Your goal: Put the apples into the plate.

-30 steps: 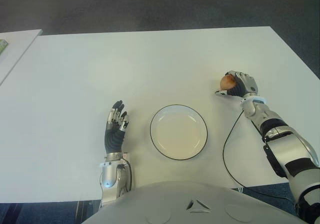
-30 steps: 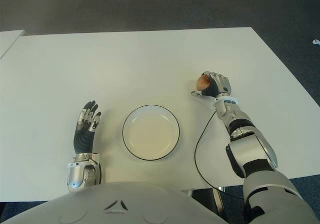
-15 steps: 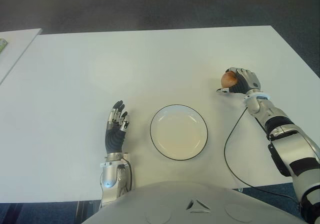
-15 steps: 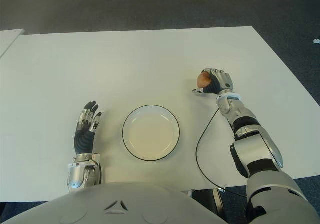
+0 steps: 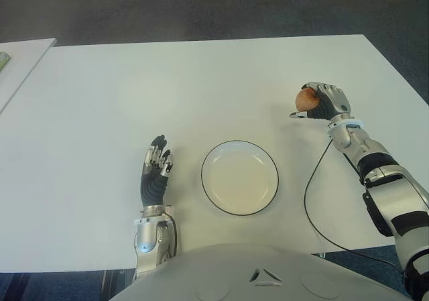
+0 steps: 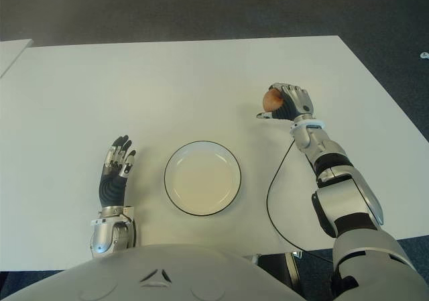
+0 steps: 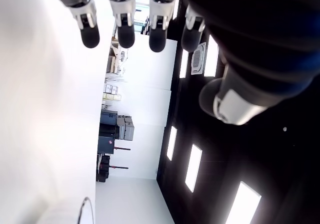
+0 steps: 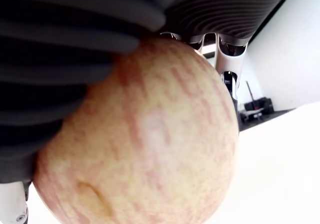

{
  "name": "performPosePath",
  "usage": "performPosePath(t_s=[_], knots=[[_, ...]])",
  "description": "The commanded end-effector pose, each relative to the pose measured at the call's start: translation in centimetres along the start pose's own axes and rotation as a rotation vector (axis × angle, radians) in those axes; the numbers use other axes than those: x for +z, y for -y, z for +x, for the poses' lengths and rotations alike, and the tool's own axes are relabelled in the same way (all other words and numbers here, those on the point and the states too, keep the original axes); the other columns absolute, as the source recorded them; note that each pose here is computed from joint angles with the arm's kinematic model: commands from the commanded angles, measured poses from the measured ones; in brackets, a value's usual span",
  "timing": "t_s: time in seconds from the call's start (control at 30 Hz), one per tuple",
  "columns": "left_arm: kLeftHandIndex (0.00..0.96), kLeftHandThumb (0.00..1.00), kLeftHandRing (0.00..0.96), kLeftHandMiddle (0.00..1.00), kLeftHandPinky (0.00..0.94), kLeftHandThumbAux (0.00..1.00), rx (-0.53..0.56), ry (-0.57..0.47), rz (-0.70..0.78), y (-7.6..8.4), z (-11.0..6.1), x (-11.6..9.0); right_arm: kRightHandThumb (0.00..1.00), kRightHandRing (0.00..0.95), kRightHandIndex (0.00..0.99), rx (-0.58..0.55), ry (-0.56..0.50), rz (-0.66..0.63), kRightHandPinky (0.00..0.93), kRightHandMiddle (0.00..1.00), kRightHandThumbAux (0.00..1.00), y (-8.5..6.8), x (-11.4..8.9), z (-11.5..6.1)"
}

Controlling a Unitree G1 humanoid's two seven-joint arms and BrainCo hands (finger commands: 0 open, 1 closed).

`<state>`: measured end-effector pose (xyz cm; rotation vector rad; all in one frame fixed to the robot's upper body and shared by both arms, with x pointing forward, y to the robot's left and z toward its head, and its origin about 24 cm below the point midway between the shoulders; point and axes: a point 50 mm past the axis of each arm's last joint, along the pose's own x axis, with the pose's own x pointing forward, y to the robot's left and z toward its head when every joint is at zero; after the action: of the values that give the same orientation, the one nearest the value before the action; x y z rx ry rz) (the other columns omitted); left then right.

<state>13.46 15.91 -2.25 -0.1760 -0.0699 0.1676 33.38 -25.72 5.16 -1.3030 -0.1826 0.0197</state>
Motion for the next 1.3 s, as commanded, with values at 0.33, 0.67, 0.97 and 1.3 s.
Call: performPosePath(t_s=[0.33, 0.67, 0.97, 1.3], knots=[[0.1, 0.144, 0.051, 0.078, 0.062, 0.573, 0.046, -0.119, -0.032, 0.4, -0.8, -2.8, 0.711, 0.837, 0.442, -0.063, 0.232, 0.127, 0.821, 0.845, 0.711, -0.3, 4.7, -0.4], [0.111, 0.178, 0.059, 0.08, 0.09, 0.571, 0.044, -0.103, -0.038, 0.7, -0.8, -2.5, 0.712, 0.831, 0.441, -0.018, 0.394, 0.184, 0.814, 0.84, 0.711, -0.6, 7.7, -1.8], [0.127, 0.186, 0.072, 0.102, 0.073, 0.579, 0.072, -0.142, -0.086, -0.1, -0.1, -3.5, 0.709, 0.812, 0.441, 0.042, 0.535, 0.182, 0.794, 0.822, 0.713, -0.9, 10.6, -3.1], [0.118, 0.175, 0.07, 0.096, 0.084, 0.576, 0.069, -0.119, -0.056, 0.6, -0.7, -2.7, 0.707, 0.81, 0.441, 0.041, 0.654, 0.181, 0.793, 0.82, 0.715, -0.6, 12.6, -4.0]])
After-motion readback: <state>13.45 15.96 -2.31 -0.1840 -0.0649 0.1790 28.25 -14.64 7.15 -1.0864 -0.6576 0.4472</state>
